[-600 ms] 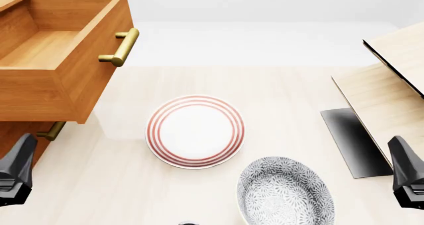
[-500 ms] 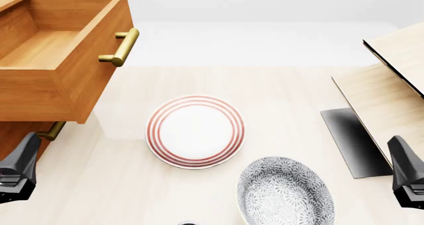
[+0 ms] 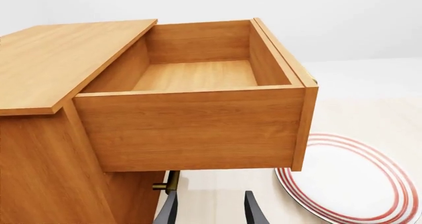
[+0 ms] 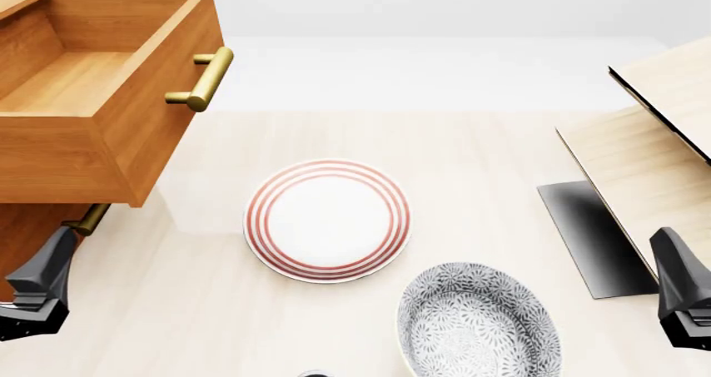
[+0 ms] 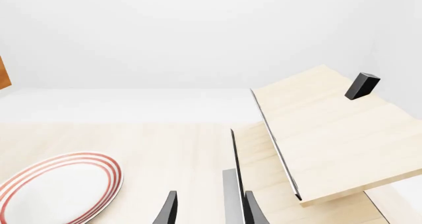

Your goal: Close the top drawer of the cabinet.

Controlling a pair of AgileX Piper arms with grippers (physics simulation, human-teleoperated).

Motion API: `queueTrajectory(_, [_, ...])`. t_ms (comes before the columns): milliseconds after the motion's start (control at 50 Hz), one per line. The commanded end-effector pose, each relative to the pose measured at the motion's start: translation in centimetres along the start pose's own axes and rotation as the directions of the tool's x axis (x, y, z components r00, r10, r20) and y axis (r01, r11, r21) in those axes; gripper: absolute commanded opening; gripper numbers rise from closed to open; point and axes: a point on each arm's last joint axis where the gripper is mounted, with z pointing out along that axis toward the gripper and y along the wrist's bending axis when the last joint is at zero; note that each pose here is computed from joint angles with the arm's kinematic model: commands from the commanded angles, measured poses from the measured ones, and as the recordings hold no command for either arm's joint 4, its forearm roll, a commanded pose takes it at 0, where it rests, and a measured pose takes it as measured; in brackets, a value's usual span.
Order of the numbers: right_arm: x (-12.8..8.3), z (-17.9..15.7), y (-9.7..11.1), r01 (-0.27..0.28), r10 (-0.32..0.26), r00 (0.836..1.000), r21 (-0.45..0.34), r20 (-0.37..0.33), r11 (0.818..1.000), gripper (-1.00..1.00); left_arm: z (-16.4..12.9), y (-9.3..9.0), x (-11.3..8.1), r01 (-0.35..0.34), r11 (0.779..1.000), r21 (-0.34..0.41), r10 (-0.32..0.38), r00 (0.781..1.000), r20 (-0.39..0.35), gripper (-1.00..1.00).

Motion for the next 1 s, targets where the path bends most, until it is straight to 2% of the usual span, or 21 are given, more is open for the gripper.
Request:
queueTrajectory(20, [0.0, 0.0, 0.0, 0.000, 0.000, 1.000, 0.000, 0.000, 1.000, 1.00, -0.3, 0.0, 0.0, 0.001, 1.000, 0.002, -0.001, 1.000, 0.004, 1.00])
queueTrajectory(60, [0.0, 0.0, 0.0, 0.000, 0.000, 1.000, 0.000, 0.000, 1.000, 1.00, -0.2, 0.0, 0.0, -0.013, 1.000, -0.005, 0.013, 1.000, 0.005, 1.00])
queueTrajectory(240, [0.0, 0.0, 0.0, 0.000, 0.000, 1.000, 0.000, 0.000, 1.000, 1.00, -0.2, 0.0, 0.0, 0.001, 1.000, 0.006, -0.001, 1.000, 0.008, 1.00])
queueTrajectory(300, [0.0, 0.0, 0.0, 0.000, 0.000, 1.000, 0.000, 0.000, 1.000, 1.00, -0.6, -0.3, -0.3, 0.009, 0.999, 0.043, -0.011, 0.999, 0.032, 1.00])
queueTrajectory(360, [0.0, 0.0, 0.0, 0.000, 0.000, 1.000, 0.000, 0.000, 1.000, 1.00, -1.4, -0.4, -1.4, 0.003, 0.997, 0.074, -0.008, 0.998, 0.060, 1.00])
queueTrajectory(440, [0.0, 0.0, 0.0, 0.000, 0.000, 1.000, 0.000, 0.000, 1.000, 1.00, -1.9, -0.5, -2.6, -0.002, 0.993, 0.118, -0.005, 0.998, 0.058, 1.00])
queueTrajectory(460, [0.0, 0.0, 0.0, 0.000, 0.000, 1.000, 0.000, 0.000, 1.000, 1.00, -1.7, -0.6, -3.4, 0.051, 0.990, 0.133, -0.056, 0.998, 0.038, 1.00])
queueTrajectory(540, [0.0, 0.0, 0.0, 0.000, 0.000, 1.000, 0.000, 0.000, 1.000, 1.00, -2.1, -0.5, -4.7, 0.046, 0.988, 0.148, -0.055, 0.997, 0.062, 1.00])
queueTrajectory(600, [0.0, 0.0, 0.0, 0.000, 0.000, 1.000, 0.000, 0.000, 1.000, 1.00, -2.2, -0.6, -5.9, 0.075, 0.981, 0.179, -0.087, 0.994, 0.061, 1.00])
queueTrajectory(680, [0.0, 0.0, 0.0, 0.000, 0.000, 1.000, 0.000, -0.001, 1.000, 1.00, -2.2, -0.8, -7.0, 0.076, 0.970, 0.231, -0.094, 0.993, 0.066, 1.00])
queueTrajectory(840, [0.0, 0.0, 0.0, 0.000, 0.000, 1.000, 0.000, 0.000, 1.000, 1.00, -1.5, -1.3, -8.2, 0.051, 0.955, 0.291, -0.074, 0.995, 0.071, 1.00])
queueTrajectory(1000, [0.0, 0.0, 0.0, 0.000, 0.000, 1.000, 0.000, 0.000, 1.000, 1.00, 0.0, -2.6, -9.3, 0.019, 0.923, 0.383, -0.052, 0.996, 0.075, 1.00])
